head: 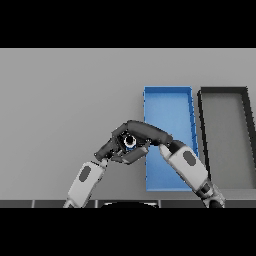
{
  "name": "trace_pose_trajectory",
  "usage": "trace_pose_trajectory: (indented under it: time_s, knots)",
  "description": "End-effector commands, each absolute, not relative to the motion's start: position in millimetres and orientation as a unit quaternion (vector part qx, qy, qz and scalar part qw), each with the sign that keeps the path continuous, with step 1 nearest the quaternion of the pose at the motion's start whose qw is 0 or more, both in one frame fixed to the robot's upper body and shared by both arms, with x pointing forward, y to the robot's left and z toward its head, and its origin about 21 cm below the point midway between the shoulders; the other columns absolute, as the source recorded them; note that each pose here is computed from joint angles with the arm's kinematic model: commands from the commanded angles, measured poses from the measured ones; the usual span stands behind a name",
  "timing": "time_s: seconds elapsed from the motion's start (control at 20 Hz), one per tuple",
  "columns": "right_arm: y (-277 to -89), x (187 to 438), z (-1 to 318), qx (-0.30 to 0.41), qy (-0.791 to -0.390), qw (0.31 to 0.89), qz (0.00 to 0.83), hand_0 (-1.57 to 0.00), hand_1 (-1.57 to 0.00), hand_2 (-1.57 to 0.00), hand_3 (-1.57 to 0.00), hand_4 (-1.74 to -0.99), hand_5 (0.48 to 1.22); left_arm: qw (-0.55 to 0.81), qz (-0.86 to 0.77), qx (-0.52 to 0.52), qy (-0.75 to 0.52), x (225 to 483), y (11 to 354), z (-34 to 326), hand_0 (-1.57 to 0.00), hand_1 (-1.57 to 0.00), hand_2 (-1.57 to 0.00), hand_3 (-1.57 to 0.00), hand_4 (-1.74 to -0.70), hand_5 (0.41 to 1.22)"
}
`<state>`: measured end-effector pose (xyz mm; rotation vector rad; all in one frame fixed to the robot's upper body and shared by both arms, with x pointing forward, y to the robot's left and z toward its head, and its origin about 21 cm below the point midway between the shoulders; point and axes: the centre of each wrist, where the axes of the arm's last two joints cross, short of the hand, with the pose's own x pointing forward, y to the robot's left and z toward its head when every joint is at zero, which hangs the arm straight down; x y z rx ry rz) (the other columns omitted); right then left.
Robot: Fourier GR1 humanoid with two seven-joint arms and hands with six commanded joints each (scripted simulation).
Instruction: Pick up the blue pipe and place it into the blue bin.
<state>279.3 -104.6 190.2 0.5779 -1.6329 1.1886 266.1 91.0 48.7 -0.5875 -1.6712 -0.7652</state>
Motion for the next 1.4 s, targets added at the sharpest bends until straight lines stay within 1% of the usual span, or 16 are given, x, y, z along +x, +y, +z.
trace_pose_trajectory:
  time_s: [0.0, 0.05, 0.1, 0.15, 0.25, 0.4, 0.5, 0.65, 0.7, 0.75, 0.8, 0.9, 1.0, 1.15, 1.25, 1.35]
  knots:
    - [-105.2, 277.8, 187.0, 0.251, -0.678, 0.496, 0.482, -1.22, -1.22, -1.23, -1.02, -1.581, 0.650, 0.568, -0.320, -0.258, -0.713, 267.7, 88.7, 48.2, -1.57, -1.57, -1.57, -1.52, -1.68, 1.221]
    - [-104.5, 277.4, 184.8, 0.257, -0.675, 0.500, 0.478, -1.29, -1.29, -1.30, -1.10, -1.606, 0.765, 0.568, -0.312, -0.269, -0.712, 266.4, 89.6, 46.7, -1.57, -1.57, -1.57, -1.53, -1.69, 1.221]
    - [-102.8, 276.1, 184.2, 0.263, -0.673, 0.498, 0.481, -1.34, -1.34, -1.35, -1.19, -1.628, 0.856, 0.564, -0.310, -0.274, -0.715, 267.1, 91.5, 45.7, -1.57, -1.57, -1.57, -1.50, -1.70, 1.221]
    - [-100.6, 276.7, 184.7, 0.267, -0.677, 0.490, 0.480, -1.39, -1.39, -1.40, -1.25, -1.648, 0.929, 0.561, -0.309, -0.277, -0.716, 267.0, 86.4, 48.1, -1.57, -1.57, -1.57, -1.49, -1.71, 1.221]
    - [-98.3, 273.1, 184.0, 0.263, -0.684, 0.482, 0.481, -1.45, -1.45, -1.46, -1.36, -1.680, 1.034, 0.560, -0.306, -0.280, -0.717, 266.8, 87.5, 47.1, -1.57, -1.57, -1.57, -1.44, -1.72, 1.221]
    - [-98.6, 274.8, 181.1, 0.266, -0.697, 0.467, 0.474, -1.51, -1.51, -1.51, -1.46, -1.710, 1.125, 0.562, -0.309, -0.270, -0.718, 267.8, 89.6, 49.0, -1.57, -1.57, -1.57, -1.43, -1.73, 1.221]
    - [-101.2, 272.5, 179.7, 0.280, -0.704, 0.466, 0.456, -1.53, -1.53, -1.53, -1.50, -1.721, 1.160, 0.559, -0.317, -0.263, -0.719, 267.0, 90.5, 53.3, -1.57, -1.57, -1.57, -1.43, -1.73, 1.221]
    - [-99.5, 269.5, 178.3, 0.269, -0.708, 0.471, 0.453, -1.55, -1.55, -1.55, -1.54, -1.731, 1.190, 0.551, -0.318, -0.239, -0.734, 269.5, 94.8, 51.0, -1.57, -1.57, -1.57, -1.45, -1.72, 1.221]
    - [-98.4, 270.2, 179.4, 0.263, -0.709, 0.472, 0.453, -1.56, -1.56, -1.56, -1.54, -1.733, 1.196, 0.550, -0.321, -0.227, -0.737, 268.6, 95.8, 50.8, -1.46, -1.34, -1.29, -1.17, -1.60, 1.221]
    - [-97.0, 266.7, 177.2, 0.261, -0.708, 0.471, 0.456, -1.56, -1.56, -1.56, -1.55, -1.734, 1.201, 0.549, -0.332, -0.233, -0.731, 269.5, 96.4, 49.6, -1.17, -1.07, -1.03, -0.93, -1.47, 1.221]
    - [-98.5, 265.8, 179.9, 0.256, -0.704, 0.479, 0.457, -1.56, -1.56, -1.56, -1.55, -1.736, 1.205, 0.544, -0.346, -0.238, -0.726, 270.1, 97.0, 50.0, -0.94, -0.86, -0.83, -0.75, -1.37, 1.221]
    - [-93.7, 267.2, 179.7, 0.251, -0.692, 0.499, 0.456, -1.56, -1.56, -1.56, -1.56, -1.738, 1.211, 0.548, -0.370, -0.229, -0.714, 272.0, 99.7, 48.9, -0.60, -0.55, -0.53, -0.48, -1.21, 1.221]
    - [-94.3, 262.6, 179.1, 0.249, -0.692, 0.501, 0.456, -1.57, -1.57, -1.57, -1.56, -1.739, 1.214, 0.551, -0.380, -0.218, -0.710, 270.2, 101.6, 48.9, -0.38, -0.35, -0.34, -0.30, -1.08, 1.029]
    - [-96.8, 263.1, 183.3, 0.241, -0.706, 0.486, 0.455, -1.57, -1.57, -1.57, -1.57, -1.740, 1.218, 0.571, -0.376, -0.210, -0.699, 270.2, 105.1, 52.1, -0.20, -0.18, -0.17, -0.16, -1.00, 0.770]
    - [-94.0, 261.2, 180.5, 0.243, -0.702, 0.490, 0.457, -1.57, -1.57, -1.57, -1.57, -1.740, 1.219, 0.588, -0.371, -0.211, -0.687, 269.5, 101.8, 48.7, -0.12, -0.11, -0.11, -0.10, -0.97, 0.647]
    - [-94.5, 265.0, 178.7, 0.253, -0.703, 0.491, 0.448, -1.57, -1.57, -1.57, -1.57, -1.741, 1.220, 0.592, -0.364, -0.208, -0.688, 268.4, 103.8, 49.2, -0.08, -0.07, -0.07, -0.06, -0.97, 0.567]
